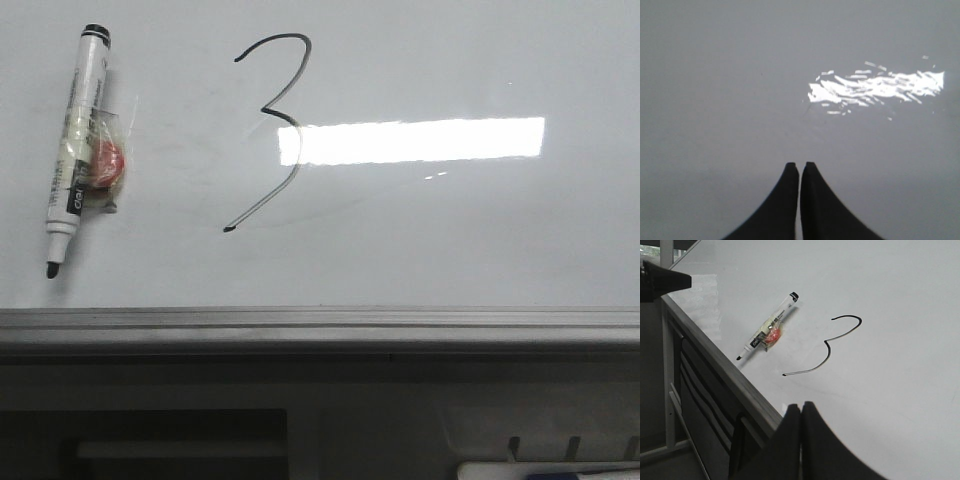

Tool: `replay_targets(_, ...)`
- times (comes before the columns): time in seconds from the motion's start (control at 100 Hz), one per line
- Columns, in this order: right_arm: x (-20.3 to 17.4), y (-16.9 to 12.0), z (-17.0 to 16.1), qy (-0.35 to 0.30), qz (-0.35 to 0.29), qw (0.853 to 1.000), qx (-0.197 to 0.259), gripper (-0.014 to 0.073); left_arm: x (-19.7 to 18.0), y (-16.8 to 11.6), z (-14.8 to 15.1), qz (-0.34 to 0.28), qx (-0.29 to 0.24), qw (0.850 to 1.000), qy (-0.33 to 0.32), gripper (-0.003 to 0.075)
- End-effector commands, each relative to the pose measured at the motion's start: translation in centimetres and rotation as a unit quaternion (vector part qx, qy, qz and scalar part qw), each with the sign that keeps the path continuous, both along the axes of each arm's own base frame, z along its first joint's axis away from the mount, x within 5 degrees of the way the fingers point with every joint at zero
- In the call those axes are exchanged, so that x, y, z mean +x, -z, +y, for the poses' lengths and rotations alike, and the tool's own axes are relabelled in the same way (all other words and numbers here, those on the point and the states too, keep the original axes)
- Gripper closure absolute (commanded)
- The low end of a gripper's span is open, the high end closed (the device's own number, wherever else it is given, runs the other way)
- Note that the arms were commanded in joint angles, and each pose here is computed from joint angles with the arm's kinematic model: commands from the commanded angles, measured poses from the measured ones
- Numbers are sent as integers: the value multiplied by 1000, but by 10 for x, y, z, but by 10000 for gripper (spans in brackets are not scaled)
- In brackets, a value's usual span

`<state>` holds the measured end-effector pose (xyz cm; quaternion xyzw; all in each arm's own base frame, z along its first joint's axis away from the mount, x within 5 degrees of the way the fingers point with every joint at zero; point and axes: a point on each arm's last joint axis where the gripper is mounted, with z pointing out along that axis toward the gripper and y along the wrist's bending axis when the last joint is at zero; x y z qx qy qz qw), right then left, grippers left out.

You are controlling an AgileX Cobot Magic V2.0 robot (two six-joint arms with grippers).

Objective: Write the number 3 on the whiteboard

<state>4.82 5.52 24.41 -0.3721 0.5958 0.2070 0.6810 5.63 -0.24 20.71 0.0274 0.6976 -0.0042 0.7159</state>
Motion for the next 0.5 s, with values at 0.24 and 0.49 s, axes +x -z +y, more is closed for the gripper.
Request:
replay_targets(0.24,1,-15,-2,13,-36,999,32,657,-3,22,0,105,-31,994,-4,741)
replay_targets(0.49,1,-15,-2,13,-36,999,32,656,-3,22,0,104,-30,994,-4,741)
